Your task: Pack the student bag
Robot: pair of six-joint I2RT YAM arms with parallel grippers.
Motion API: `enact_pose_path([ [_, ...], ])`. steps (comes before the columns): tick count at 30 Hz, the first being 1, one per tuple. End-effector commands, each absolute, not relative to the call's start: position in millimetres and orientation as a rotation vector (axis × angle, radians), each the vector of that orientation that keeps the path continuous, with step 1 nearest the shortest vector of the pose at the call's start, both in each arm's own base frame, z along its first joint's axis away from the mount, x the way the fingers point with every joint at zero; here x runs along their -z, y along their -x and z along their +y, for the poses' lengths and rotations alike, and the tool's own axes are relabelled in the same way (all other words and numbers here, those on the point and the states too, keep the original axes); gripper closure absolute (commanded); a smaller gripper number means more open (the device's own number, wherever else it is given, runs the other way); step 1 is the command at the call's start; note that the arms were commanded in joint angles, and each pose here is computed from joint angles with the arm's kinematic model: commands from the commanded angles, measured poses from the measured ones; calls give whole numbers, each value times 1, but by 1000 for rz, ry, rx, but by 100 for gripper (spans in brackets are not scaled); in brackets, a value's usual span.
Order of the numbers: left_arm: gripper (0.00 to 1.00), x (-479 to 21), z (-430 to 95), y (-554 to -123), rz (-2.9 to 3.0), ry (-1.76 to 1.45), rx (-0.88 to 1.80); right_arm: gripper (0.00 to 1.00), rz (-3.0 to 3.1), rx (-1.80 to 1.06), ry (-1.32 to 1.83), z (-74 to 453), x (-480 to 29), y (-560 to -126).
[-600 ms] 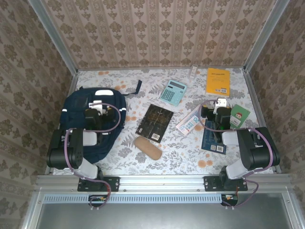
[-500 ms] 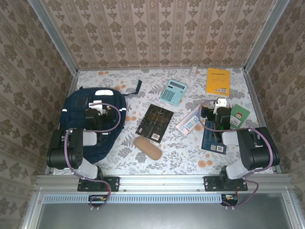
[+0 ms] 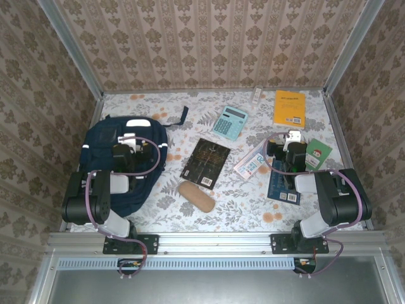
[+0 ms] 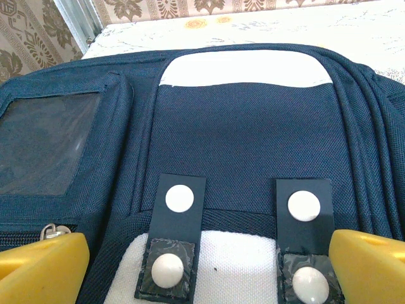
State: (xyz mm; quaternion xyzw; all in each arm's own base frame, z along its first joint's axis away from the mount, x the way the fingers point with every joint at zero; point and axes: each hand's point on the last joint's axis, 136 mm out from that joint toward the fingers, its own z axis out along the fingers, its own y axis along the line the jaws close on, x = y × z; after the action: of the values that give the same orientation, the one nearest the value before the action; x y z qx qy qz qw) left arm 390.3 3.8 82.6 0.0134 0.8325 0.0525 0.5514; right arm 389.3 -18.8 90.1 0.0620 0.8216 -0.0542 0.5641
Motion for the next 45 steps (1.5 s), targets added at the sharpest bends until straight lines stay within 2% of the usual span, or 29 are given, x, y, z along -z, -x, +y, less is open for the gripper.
enact_pose_path([
  [1,0,-95,2,-398,1928,-53,-121,0,1901,107,-135,-16,-99,-397],
  [12,0,-97,0,-399,1929,-70,-86,0,1901,106,-134,-16,-100,-397],
  [16,0,-125,4,-400,1993,-52,-106,0,1899,155,-203,-28,-112,-393],
  [19,0,-165,11,-395,2014,23,-124,0,1899,219,-305,-44,-138,-386],
  [24,0,-211,20,-367,2124,267,-40,0,1843,197,-463,-56,-186,-372],
  [26,0,-217,11,-354,2184,248,17,0,1827,140,-620,-64,-198,-361],
  [28,1,-213,-4,-341,2241,216,111,1,1851,22,-616,-53,-208,-361],
  [33,11,-181,-29,-301,2481,243,224,0,1924,-244,-514,-9,-222,-364],
  [38,12,-138,-49,-265,2656,234,207,0,2022,-269,-419,24,-217,-358],
  [43,12,-113,-77,-264,2705,141,215,1,2087,-284,-284,64,-208,-355],
  [45,16,-109,-87,-273,2714,88,220,0,2114,-307,-235,81,-205,-355],
])
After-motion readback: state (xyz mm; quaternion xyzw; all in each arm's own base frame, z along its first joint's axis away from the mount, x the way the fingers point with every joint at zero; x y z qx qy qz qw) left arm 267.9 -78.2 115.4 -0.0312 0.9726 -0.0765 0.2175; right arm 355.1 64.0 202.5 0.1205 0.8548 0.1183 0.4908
